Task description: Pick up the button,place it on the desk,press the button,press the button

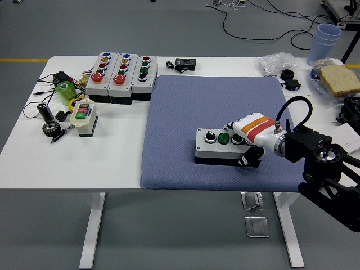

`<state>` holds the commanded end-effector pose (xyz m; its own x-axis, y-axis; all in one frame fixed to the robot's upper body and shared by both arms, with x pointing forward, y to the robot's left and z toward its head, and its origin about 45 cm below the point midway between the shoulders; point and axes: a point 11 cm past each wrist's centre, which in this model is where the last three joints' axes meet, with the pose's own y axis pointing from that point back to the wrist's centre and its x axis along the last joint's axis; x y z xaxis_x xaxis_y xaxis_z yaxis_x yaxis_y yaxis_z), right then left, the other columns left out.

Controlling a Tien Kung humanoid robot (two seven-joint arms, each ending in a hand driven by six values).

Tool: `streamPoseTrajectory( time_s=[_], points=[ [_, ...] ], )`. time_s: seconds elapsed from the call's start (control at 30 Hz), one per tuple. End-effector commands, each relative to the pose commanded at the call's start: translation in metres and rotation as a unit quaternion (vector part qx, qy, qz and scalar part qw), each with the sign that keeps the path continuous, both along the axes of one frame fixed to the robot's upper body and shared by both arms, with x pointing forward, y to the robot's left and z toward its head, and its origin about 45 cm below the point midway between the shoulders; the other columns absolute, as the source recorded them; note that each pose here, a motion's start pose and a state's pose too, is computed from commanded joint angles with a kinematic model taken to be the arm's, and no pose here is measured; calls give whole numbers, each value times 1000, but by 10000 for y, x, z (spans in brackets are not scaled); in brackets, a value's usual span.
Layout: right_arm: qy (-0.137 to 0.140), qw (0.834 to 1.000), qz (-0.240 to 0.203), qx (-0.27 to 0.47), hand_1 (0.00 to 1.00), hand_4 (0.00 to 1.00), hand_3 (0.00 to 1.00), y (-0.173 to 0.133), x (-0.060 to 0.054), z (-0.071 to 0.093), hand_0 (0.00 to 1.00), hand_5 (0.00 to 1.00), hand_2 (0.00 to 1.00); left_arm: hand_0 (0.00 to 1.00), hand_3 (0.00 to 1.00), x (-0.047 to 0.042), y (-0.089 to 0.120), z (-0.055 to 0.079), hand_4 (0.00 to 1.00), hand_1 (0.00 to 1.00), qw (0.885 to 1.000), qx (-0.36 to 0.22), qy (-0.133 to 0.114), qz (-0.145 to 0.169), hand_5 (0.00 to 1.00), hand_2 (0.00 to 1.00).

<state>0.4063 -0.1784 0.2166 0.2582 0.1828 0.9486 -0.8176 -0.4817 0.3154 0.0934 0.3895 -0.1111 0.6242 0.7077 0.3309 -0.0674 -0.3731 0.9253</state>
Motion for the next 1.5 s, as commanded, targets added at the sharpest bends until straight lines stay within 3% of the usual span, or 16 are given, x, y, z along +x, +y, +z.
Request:
streamPoseTrajectory(
  time_s=[0.13,0.17,0.33,0.37,0.57,0.87,1.17,1.37,1.4,1.5],
  points=[
    [1,1000,4,6,697,966,907,14,-13,0,850,224,794,645,565,-11,-3,-3,308,607,1000,0,1,-1,860,602],
    [2,1000,5,9,773,972,951,17,-16,1,900,207,882,646,565,-17,-4,-4,308,607,1000,0,2,-1,861,602],
    [-1,1000,11,23,773,972,951,27,-28,15,900,207,882,646,565,-31,-5,-8,308,607,1000,0,4,-3,861,602],
    [-2,999,14,30,812,985,971,30,-34,29,912,169,921,645,566,-38,-5,-9,308,607,1000,1,5,-3,861,602],
    [-15,999,9,44,812,985,971,-8,-22,107,912,169,921,645,566,-64,-8,-15,308,607,1000,1,7,-5,861,602],
    [-14,999,-20,34,826,987,983,-217,28,143,917,175,937,645,563,-71,-6,-16,308,606,1000,1,8,-5,860,602],
    [1,998,-12,65,827,988,984,-206,-102,282,917,160,938,645,563,-43,-5,-10,308,607,1000,0,4,-4,860,602],
    [-53,990,-34,123,805,988,978,-276,-179,604,904,151,923,644,563,-20,5,-3,308,606,1000,1,2,-4,859,603],
    [-62,989,-41,130,556,938,910,-300,-179,645,707,188,710,644,563,-16,7,-2,310,606,1000,1,1,-4,858,602],
    [-76,984,-62,151,556,938,910,-382,-194,715,707,188,710,644,563,-6,11,2,310,606,1000,2,1,-5,858,602]
  ],
)
